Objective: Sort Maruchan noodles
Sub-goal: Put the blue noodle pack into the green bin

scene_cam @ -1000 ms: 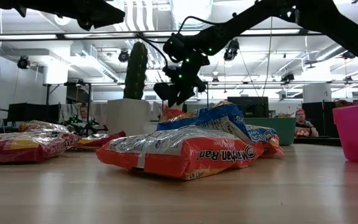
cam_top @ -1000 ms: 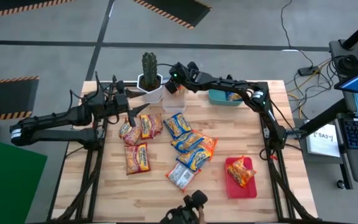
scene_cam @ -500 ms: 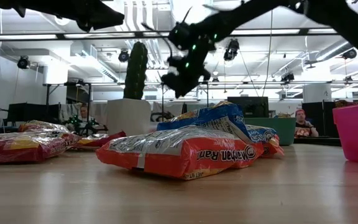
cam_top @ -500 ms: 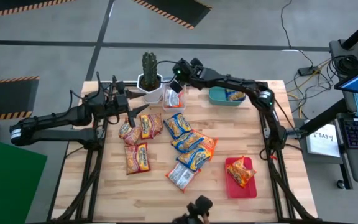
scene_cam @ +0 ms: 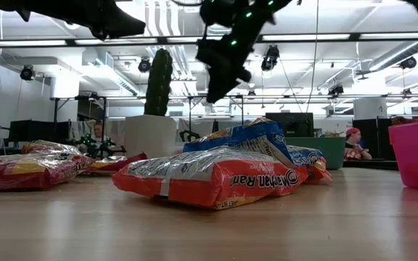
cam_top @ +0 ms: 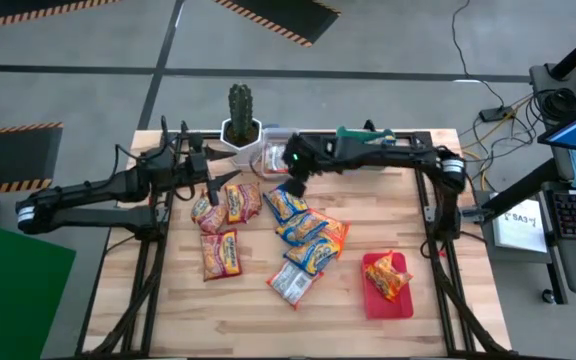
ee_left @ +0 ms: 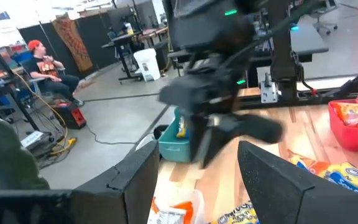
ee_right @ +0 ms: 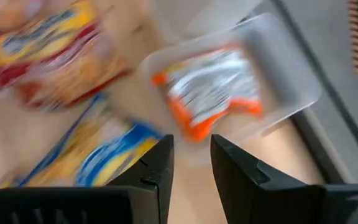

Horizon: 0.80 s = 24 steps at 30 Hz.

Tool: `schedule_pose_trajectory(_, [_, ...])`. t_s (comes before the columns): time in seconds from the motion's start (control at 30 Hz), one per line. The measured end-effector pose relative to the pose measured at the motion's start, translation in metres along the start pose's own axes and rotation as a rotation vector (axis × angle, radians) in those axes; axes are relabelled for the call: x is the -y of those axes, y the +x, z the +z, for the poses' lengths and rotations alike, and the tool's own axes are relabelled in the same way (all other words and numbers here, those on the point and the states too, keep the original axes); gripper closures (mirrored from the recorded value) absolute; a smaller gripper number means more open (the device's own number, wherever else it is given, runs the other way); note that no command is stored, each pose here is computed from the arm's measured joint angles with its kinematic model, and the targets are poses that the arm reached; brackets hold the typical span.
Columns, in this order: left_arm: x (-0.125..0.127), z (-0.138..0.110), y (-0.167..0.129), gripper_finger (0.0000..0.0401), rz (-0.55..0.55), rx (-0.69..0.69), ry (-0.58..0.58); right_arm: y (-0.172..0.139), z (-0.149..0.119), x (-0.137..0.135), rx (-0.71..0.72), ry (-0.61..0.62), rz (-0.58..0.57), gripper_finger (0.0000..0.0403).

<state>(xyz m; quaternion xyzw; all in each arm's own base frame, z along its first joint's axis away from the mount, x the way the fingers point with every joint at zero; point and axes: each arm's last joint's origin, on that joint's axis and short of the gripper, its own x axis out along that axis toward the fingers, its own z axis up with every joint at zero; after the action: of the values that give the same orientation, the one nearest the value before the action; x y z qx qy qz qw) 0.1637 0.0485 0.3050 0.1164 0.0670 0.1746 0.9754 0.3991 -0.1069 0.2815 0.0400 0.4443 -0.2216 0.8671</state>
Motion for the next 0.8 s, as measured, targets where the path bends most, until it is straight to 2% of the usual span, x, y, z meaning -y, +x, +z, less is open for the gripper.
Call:
schedule_pose_trajectory(0.17, [0.002, -0.005, 0.004, 0.0198, -0.017, -0.042, -0.002, -0.013, -0.041, -0.031, -0.035, -0.032, 0.066, 0.0328])
schedule_pose_trajectory(0.37, [0.007, -0.013, 0.015, 0.0198, -0.095, -0.100, -0.066, -0.017, -0.087, -0.058, 0.111, -0.050, 0.152, 0.0348])
schedule_pose_trajectory(0.6, [0.017, -0.032, 0.032, 0.0198, -0.221, -0.242, -0.201, -0.008, -0.122, -0.059, 0.338, 0.055, 0.229, 0.0360])
schedule_pose_trajectory(0.8, [0.023, -0.049, 0.043, 0.0198, -0.236, -0.383, -0.281, 0.002, -0.147, -0.054, 0.320, 0.064, 0.232, 0.0360])
